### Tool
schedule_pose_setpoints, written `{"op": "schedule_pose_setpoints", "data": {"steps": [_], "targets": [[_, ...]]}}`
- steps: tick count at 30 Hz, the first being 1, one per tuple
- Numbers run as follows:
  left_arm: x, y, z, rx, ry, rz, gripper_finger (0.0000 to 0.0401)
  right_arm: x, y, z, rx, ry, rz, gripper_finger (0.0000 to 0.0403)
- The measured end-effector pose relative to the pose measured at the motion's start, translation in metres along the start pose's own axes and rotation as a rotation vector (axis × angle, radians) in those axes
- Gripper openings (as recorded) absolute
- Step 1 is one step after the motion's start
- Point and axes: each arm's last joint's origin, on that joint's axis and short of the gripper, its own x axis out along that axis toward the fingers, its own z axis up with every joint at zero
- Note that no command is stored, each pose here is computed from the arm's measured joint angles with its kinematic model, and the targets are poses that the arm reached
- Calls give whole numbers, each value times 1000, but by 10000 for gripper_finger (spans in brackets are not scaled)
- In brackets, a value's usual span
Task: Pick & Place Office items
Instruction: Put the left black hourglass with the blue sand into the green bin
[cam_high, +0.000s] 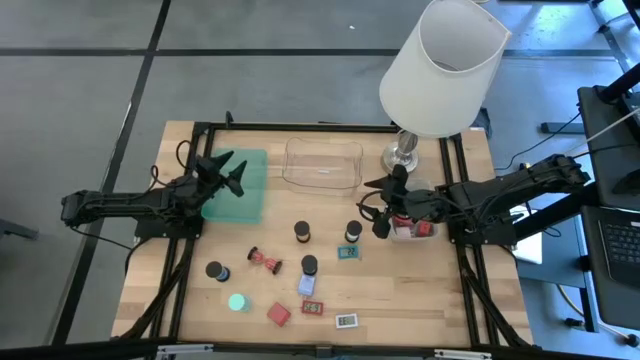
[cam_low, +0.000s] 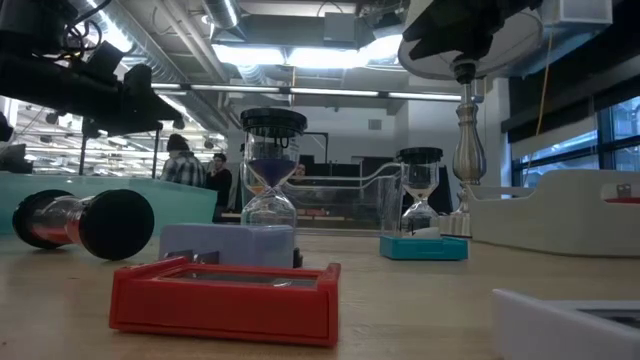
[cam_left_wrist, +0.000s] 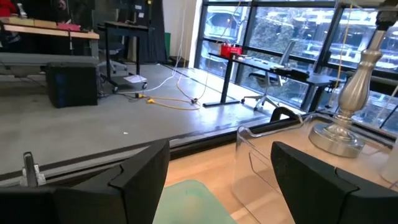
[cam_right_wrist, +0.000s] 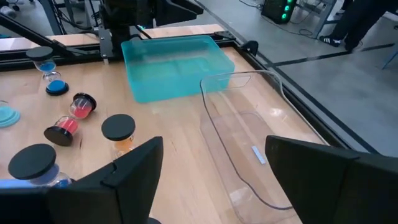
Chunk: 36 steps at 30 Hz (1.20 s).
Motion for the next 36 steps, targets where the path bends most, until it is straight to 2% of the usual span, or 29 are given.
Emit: {"op": "schedule_pose_setpoints", "data": {"steps": [5, 8, 15, 20, 24, 27, 30, 33, 36], "targets": [[0, -2, 5, -22, -36, -30, 279, 0, 0, 0, 0, 0, 0, 285], [-1, -8, 10, 9, -18, -175, 279, 0, 0, 0, 0, 0, 0, 286], [-4, -27, 33, -78, 30, -423, 279, 0, 0, 0, 3, -5, 0, 286], [-5, -49, 43, -134, 153, -661, 278, 0, -1, 1, 5, -17, -48, 286], [-7, -71, 54, -146, 256, -772, 278, 0, -2, 1, 5, -20, -60, 286], [-9, -93, 59, -94, 379, -801, 278, 0, -2, 1, 5, -20, -60, 286], [-10, -115, 61, 26, 513, -791, 278, 0, -2, 1, 5, -20, -60, 286], [-12, -134, 66, 169, 653, -752, 278, 0, -2, 1, 6, -23, -73, 286], [-16, -143, 72, 277, 869, -680, 278, 0, -2, 1, 6, -23, -75, 286]]}}
